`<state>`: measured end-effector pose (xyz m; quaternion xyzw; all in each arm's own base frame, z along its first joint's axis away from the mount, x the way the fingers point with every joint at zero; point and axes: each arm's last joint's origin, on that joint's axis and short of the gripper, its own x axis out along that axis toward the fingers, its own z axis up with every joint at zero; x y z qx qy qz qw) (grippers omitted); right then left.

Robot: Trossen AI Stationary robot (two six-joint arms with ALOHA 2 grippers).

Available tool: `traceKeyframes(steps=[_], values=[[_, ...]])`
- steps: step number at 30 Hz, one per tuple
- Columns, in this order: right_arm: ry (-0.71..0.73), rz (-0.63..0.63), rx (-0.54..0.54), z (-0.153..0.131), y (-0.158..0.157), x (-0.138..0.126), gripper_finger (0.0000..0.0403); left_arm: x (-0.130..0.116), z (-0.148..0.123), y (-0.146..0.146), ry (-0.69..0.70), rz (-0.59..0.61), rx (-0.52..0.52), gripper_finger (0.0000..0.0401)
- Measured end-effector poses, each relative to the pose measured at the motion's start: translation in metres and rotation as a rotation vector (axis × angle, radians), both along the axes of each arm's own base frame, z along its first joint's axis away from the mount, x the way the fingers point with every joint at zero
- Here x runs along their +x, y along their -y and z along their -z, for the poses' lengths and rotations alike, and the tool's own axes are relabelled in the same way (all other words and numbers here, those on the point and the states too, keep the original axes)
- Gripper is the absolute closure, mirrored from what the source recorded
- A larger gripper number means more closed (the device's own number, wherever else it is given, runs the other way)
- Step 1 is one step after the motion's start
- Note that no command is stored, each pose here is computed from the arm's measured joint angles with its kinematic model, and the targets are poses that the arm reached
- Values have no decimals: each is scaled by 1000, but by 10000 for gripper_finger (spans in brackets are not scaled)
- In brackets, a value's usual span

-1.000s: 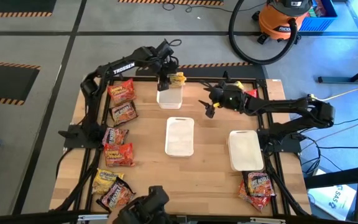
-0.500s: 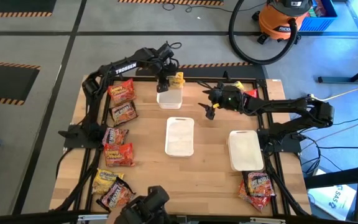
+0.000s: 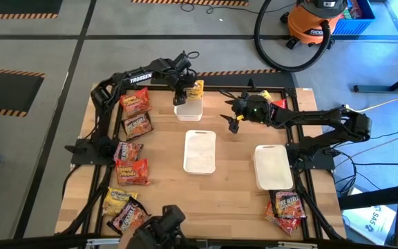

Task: Sort Maruchan noodles
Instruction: Put the yellow noodle pack into the top white bin

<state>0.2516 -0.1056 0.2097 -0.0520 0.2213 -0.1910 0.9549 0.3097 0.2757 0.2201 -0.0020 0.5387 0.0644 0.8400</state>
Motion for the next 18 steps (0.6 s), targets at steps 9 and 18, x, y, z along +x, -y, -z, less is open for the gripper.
traceKeyframes(steps=[9, 18], values=[[-1, 0, 0, 0, 0, 0, 111, -3, 26, 3, 6, 16, 10, 262], [2, -18, 8, 0, -1, 0, 111, -1, 34, 0, 57, 6, 68, 256]])
